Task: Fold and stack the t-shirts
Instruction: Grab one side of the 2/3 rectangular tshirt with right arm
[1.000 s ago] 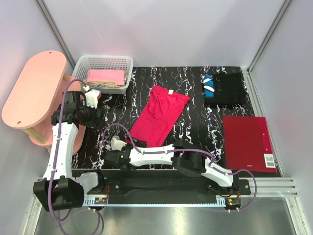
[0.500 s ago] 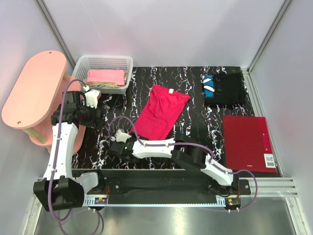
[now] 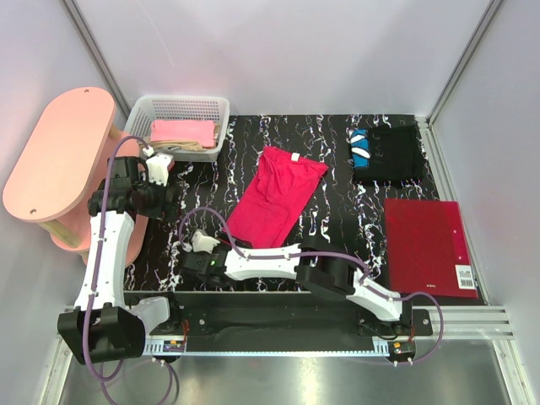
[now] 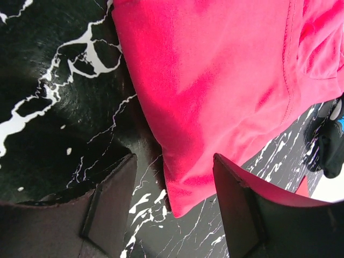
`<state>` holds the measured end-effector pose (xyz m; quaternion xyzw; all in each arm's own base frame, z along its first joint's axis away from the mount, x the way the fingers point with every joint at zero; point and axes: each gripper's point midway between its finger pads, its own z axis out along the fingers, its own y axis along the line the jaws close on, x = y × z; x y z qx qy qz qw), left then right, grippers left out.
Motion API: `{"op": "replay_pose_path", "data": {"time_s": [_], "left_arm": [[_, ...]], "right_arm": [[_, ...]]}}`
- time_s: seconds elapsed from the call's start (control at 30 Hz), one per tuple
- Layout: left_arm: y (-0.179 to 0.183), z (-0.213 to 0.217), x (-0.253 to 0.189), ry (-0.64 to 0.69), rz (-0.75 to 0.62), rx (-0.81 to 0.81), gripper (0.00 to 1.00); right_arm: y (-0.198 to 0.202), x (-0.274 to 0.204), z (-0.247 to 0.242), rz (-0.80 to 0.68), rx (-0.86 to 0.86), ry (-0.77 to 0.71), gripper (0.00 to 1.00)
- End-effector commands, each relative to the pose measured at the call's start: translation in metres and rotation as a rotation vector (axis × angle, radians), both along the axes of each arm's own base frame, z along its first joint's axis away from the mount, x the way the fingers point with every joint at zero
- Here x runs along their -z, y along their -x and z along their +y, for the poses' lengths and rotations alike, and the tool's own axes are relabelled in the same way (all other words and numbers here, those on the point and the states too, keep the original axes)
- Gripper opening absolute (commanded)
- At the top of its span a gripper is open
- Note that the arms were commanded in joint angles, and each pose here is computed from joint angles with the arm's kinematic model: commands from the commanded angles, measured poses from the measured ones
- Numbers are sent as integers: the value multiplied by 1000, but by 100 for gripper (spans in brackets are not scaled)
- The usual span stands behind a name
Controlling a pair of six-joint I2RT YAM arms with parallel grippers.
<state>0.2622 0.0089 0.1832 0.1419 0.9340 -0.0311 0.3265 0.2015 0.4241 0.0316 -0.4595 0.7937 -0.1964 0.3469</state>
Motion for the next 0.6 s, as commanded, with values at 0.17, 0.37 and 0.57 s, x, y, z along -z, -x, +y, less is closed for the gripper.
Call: {"op": "replay_pose_path", "data": {"time_s": [0.17,0.37,0.57], "left_arm": [[-8,1,-13,3,-62,-3,99],[-8,1,-17,-3,-74,-2,99],[-9,0,-23,3,-87,0,99]], "right_arm": [[18,80,-1,133,-2,60,67],[10,102,-7,133,0,98,64],[10,119,-17,140,-3,139,61]]}}
